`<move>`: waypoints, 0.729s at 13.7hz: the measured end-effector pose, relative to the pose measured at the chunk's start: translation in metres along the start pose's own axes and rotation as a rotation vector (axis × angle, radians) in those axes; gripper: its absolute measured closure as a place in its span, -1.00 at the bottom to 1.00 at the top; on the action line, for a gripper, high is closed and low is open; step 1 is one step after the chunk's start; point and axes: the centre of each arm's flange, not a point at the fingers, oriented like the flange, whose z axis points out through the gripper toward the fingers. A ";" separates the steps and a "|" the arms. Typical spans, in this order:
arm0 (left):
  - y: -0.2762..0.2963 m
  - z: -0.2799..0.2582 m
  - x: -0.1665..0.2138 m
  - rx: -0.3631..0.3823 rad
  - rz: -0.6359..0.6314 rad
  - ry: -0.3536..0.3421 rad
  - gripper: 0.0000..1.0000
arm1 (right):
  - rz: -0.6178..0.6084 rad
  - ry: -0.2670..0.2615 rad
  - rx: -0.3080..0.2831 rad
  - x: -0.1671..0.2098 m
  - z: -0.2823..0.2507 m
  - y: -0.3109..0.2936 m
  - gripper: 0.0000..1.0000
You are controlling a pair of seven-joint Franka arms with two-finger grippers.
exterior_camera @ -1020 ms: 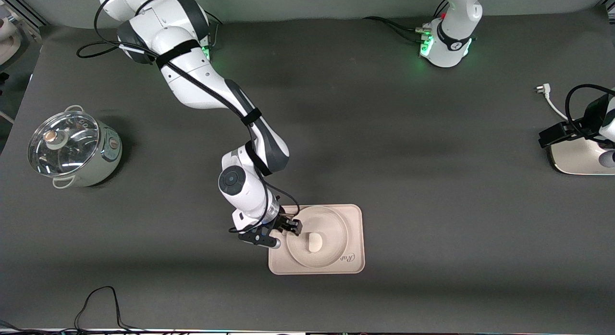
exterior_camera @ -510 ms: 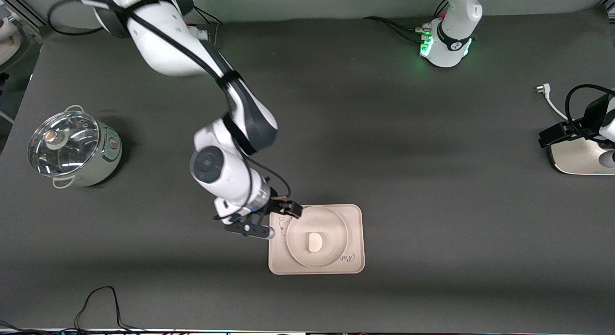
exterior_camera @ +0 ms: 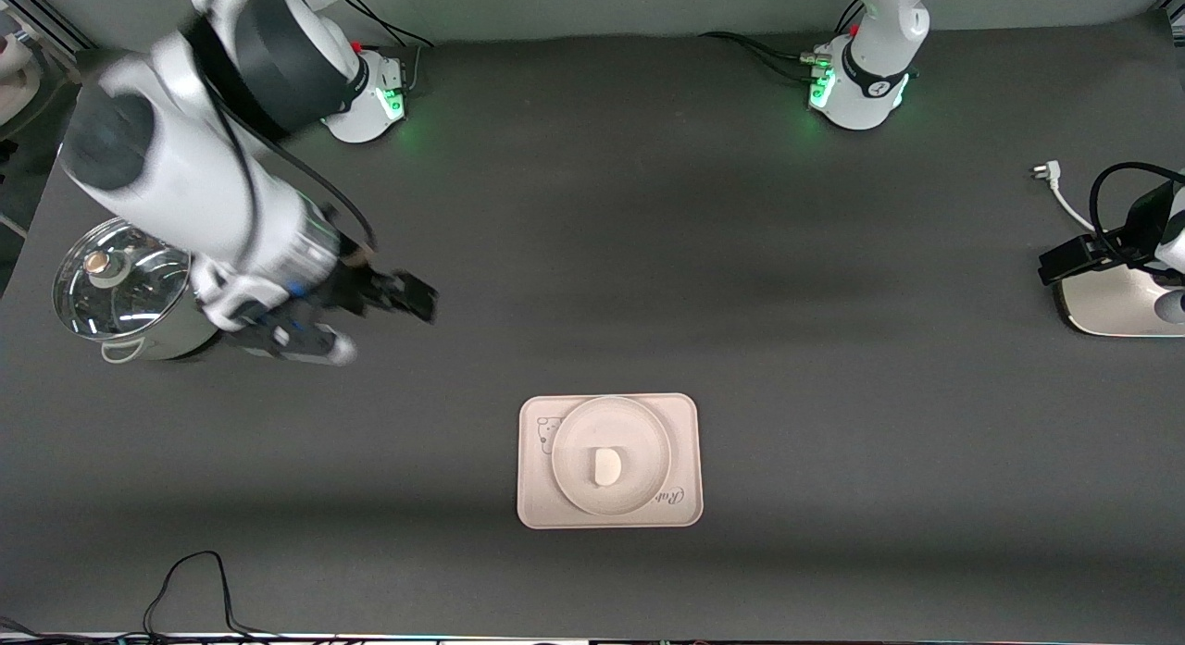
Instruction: Place bun in plate and plate on tray
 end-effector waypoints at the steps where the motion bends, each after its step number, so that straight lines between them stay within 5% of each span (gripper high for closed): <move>1: 0.000 0.000 0.000 0.000 0.000 0.000 -1.00 | -0.046 -0.002 -0.013 -0.008 -0.017 0.024 -1.00; 5: 0.000 0.000 0.000 0.000 0.000 0.000 -1.00 | -0.181 -0.015 -0.069 -0.009 -0.058 0.137 -1.00; 10: 0.001 0.000 0.000 -0.005 0.000 0.000 -1.00 | -0.183 -0.023 -0.088 0.005 -0.062 0.221 -1.00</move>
